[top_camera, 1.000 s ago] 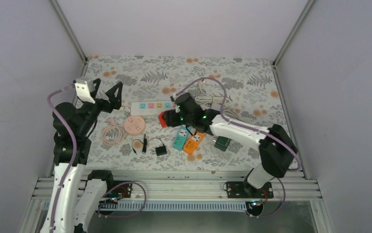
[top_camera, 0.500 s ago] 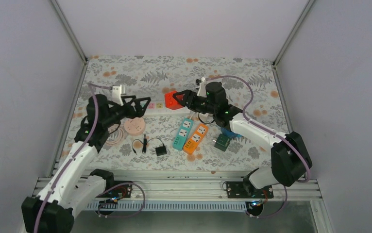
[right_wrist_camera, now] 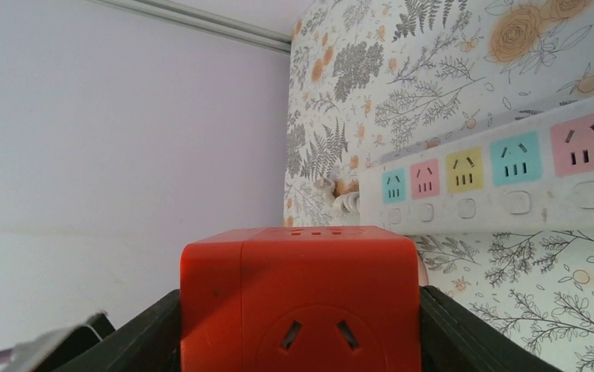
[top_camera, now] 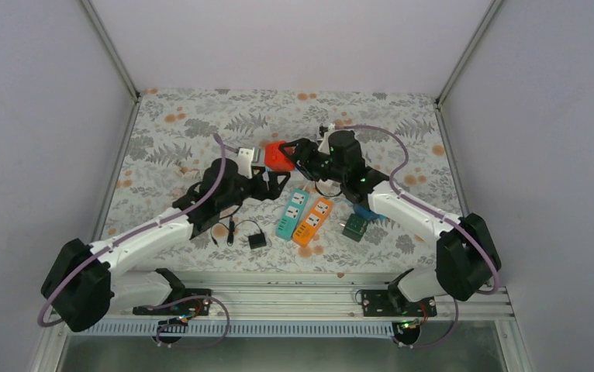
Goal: Insert the plug
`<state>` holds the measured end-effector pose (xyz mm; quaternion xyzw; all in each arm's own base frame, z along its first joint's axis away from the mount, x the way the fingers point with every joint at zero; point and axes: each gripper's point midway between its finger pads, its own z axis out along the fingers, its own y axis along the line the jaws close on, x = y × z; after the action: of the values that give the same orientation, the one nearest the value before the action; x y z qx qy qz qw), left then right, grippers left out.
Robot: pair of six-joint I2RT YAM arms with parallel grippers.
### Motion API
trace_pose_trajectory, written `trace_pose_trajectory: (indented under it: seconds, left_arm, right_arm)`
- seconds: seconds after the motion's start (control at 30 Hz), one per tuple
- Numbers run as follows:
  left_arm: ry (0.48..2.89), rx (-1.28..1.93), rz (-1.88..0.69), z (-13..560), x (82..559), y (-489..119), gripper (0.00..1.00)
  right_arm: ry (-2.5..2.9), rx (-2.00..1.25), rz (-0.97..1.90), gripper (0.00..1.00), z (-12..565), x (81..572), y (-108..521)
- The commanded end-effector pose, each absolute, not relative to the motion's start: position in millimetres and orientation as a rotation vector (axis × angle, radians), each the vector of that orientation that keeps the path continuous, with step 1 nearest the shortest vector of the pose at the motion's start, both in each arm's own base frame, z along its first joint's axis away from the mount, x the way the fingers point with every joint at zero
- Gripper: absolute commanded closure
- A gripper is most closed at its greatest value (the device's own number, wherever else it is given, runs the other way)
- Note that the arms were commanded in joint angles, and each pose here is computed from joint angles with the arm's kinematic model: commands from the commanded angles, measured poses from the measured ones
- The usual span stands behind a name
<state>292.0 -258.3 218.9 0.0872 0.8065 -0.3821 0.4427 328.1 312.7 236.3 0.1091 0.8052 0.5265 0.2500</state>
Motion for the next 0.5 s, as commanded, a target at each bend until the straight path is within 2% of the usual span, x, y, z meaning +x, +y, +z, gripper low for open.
trace_pose_trajectory:
  seconds: [0.0, 0.33, 0.47]
  left_arm:
    - [1.907, 0.122, -0.926, 244, 306, -268, 0.00]
    - [1.848, 0.011, -0.926, 250, 313, -278, 0.01]
    - [1.866, -0.038, -0.888, 245, 316, -277, 0.14]
  right_arm:
    - [2.119, 0.346, 1.454, 0.41, 264, 331, 315]
    - [2.141, 0.333, 1.478, 0.41, 261, 319, 324]
    - [2.150, 0.324, 1.484, 0.41, 261, 316, 327]
